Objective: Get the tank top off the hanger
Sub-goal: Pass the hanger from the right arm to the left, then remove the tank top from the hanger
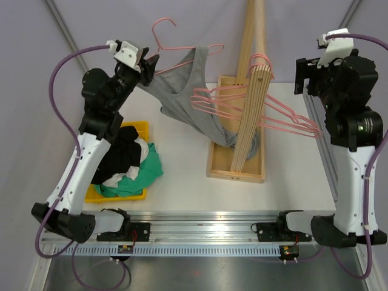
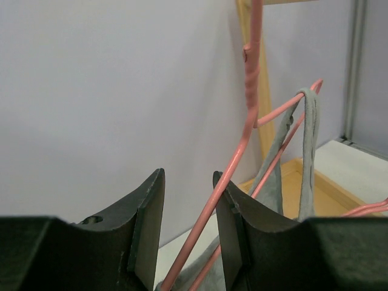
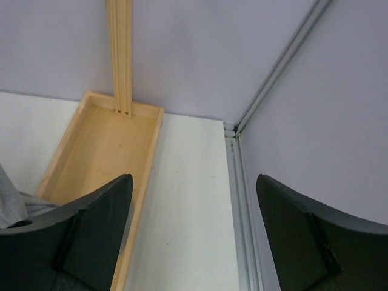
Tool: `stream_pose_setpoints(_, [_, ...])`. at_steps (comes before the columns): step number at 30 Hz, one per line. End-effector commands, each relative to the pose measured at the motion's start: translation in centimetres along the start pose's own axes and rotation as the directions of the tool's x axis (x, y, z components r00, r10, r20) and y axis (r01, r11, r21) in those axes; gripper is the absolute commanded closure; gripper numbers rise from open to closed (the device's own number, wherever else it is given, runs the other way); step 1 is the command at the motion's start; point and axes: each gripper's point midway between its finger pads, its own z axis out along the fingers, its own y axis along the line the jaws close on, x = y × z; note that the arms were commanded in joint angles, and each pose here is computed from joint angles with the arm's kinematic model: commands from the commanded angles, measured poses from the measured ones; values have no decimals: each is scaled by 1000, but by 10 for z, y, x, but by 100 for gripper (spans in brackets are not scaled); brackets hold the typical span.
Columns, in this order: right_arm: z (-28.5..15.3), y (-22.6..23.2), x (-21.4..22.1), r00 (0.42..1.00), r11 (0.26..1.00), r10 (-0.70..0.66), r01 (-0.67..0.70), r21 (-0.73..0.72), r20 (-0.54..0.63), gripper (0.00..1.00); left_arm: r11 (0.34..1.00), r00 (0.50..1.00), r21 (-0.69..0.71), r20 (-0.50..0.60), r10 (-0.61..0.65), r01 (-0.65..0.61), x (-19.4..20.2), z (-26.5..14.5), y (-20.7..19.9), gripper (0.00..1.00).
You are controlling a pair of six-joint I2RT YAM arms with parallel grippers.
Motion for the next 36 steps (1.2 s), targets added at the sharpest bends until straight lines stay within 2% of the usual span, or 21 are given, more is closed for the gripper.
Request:
stream_pose_setpoints(1, [-51,-24,-16,994,993,59,-68,100,91,9,975,995,-209,42,87,-77,-29,-37,34,100])
stream_pose_setpoints(2, [-56,-22,-18,992,993,71,-81,89,108,9,968,992,-238,73,100,-81,-44,-55,35,100])
stream_pose_setpoints(3, [-64,-16,-24,985,993,101,-108,46,141,9,962,994,-260,52,94,-77,-34,-62,36,100])
stream_pose_setpoints(6, [-102,2,-52,946,983,172,-148,-108,274,5,955,994,-291,65,87,-64,-44,-94,34,100])
stream_pose_setpoints(8, [-120,22,-70,920,961,210,-132,-245,331,3,955,994,-293,82,76,-49,-56,-117,29,100])
stream_pose_setpoints(10, [-137,34,-85,894,936,242,-114,-332,376,2,950,997,-310,66,48,-25,-49,-130,27,100])
stream_pose_setpoints(11, [-147,45,-95,875,909,271,-95,-406,401,2,949,995,-316,91,46,-15,-58,-145,25,100])
stream_pose_setpoints(15, [-175,66,-121,835,838,318,-25,-546,449,2,955,997,-295,74,-9,30,-53,-172,12,100])
stream_pose_setpoints(20, [-197,96,-140,810,681,419,18,-732,409,2,966,995,-241,47,-89,98,-35,-194,-10,100])
stream_pose_setpoints(29, [-148,121,-142,829,574,478,-43,-818,292,4,960,977,-187,92,-194,208,-30,-214,-30,100])
stream_pose_setpoints(30, [-142,136,-142,838,538,478,-42,-842,264,4,959,974,-181,99,-203,218,-33,-214,-31,100])
stream_pose_setpoints(31, [-134,137,-145,843,590,451,-34,-807,294,4,958,973,-180,104,-208,224,-34,-211,-30,100])
stream_pose_setpoints(32, [-130,145,-146,852,603,430,-26,-798,298,4,958,972,-174,106,-212,228,-35,-209,-31,100])
stream_pose_setpoints(33, [-131,191,-143,878,531,404,3,-847,256,4,958,971,-173,113,-210,227,-38,-209,-30,100])
stream_pose_setpoints(34, [-137,200,-147,890,549,365,31,-835,274,4,958,971,-175,115,-211,229,-40,-208,-29,100])
stream_pose_setpoints(35, [-125,207,-149,896,624,314,53,-779,313,4,957,971,-178,110,-211,228,-39,-206,-28,100])
stream_pose_setpoints(36, [-110,232,-145,915,620,281,57,-782,289,4,957,972,-180,111,-209,226,-39,-206,-28,100])
